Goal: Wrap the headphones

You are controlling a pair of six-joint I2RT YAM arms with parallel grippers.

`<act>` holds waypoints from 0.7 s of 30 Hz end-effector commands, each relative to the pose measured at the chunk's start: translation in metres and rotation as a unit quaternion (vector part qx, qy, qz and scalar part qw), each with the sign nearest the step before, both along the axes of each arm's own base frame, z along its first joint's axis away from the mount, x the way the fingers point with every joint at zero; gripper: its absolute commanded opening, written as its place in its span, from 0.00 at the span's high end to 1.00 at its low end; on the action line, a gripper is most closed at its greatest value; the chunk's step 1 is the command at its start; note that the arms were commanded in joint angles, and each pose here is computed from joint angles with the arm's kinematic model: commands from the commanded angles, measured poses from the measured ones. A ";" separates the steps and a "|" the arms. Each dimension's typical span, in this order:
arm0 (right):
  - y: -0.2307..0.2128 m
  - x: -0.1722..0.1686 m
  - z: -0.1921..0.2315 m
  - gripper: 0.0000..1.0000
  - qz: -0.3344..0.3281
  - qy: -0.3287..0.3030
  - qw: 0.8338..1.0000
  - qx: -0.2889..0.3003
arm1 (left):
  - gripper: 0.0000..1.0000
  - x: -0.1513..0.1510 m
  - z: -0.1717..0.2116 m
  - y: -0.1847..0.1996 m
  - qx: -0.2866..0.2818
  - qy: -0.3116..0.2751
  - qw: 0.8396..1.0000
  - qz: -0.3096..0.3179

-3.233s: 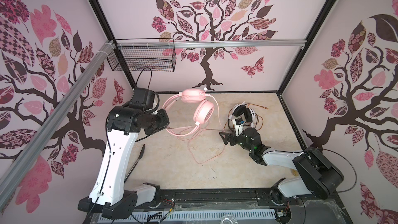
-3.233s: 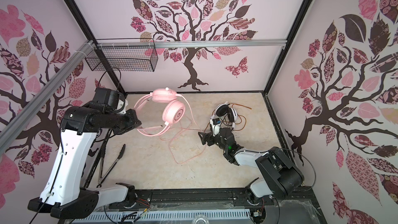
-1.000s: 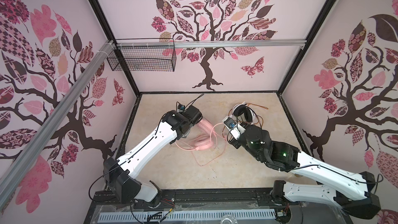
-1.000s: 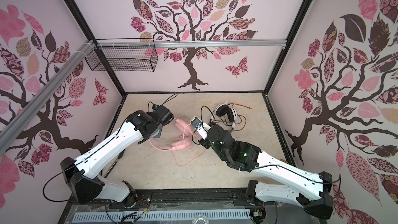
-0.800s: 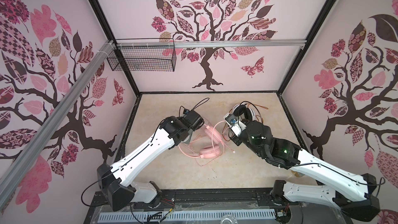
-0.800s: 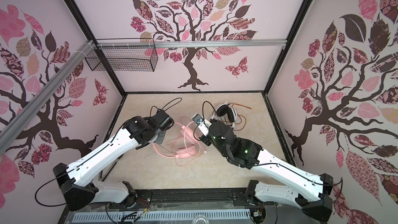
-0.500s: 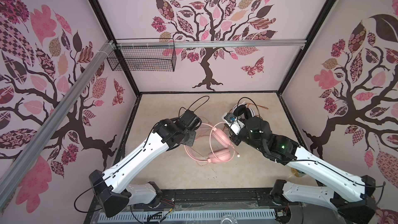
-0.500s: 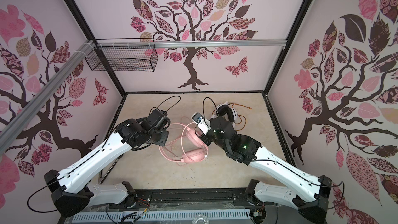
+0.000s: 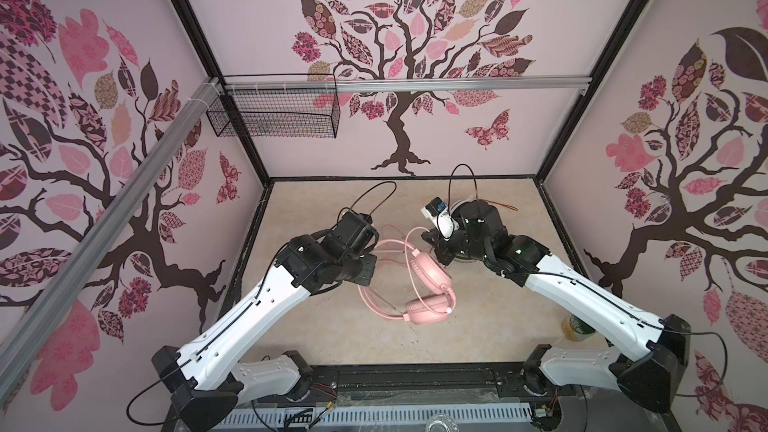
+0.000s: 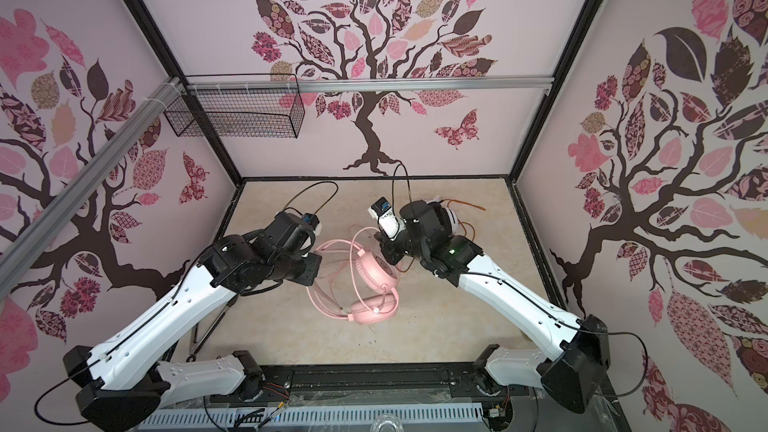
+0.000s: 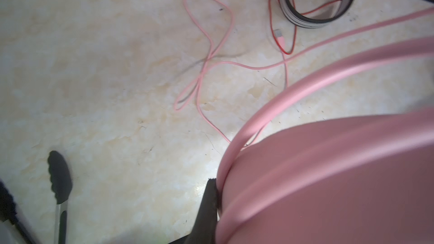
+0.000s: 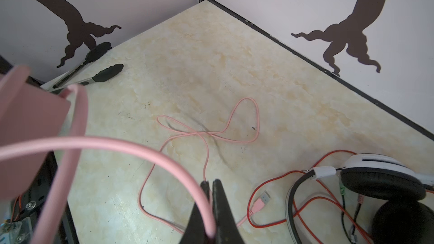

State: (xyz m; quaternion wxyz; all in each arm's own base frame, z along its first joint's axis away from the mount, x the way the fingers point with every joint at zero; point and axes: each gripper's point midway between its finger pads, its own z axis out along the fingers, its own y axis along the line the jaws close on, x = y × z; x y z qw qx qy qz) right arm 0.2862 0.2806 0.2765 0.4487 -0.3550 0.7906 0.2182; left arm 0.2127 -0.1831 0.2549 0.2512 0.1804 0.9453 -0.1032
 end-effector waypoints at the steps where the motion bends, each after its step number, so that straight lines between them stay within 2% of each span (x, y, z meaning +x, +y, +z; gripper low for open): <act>1: 0.007 0.004 0.014 1.00 0.002 -0.006 1.000 0.025 | 1.00 -0.008 0.021 -0.028 -0.087 -0.006 0.995 -0.044; 7: 0.007 0.007 0.011 1.00 -0.003 -0.004 1.000 0.026 | 1.00 -0.009 0.026 -0.033 -0.102 -0.002 0.994 -0.049; 12: 0.009 0.004 -0.009 0.98 -0.005 0.027 0.998 0.048 | 1.00 -0.006 0.039 -0.033 -0.117 -0.012 0.993 -0.033; 15: 0.017 -0.005 -0.030 0.82 0.019 0.066 0.995 0.074 | 1.00 -0.004 0.056 -0.037 -0.144 -0.018 0.989 -0.029; 17: 0.020 -0.014 -0.044 0.60 0.034 0.091 0.991 0.087 | 1.00 0.002 0.068 -0.034 -0.157 -0.020 0.987 -0.011; 21: 0.012 -0.028 -0.063 0.24 0.038 0.128 0.983 0.124 | 1.00 0.024 0.080 -0.012 -0.181 0.003 0.982 0.055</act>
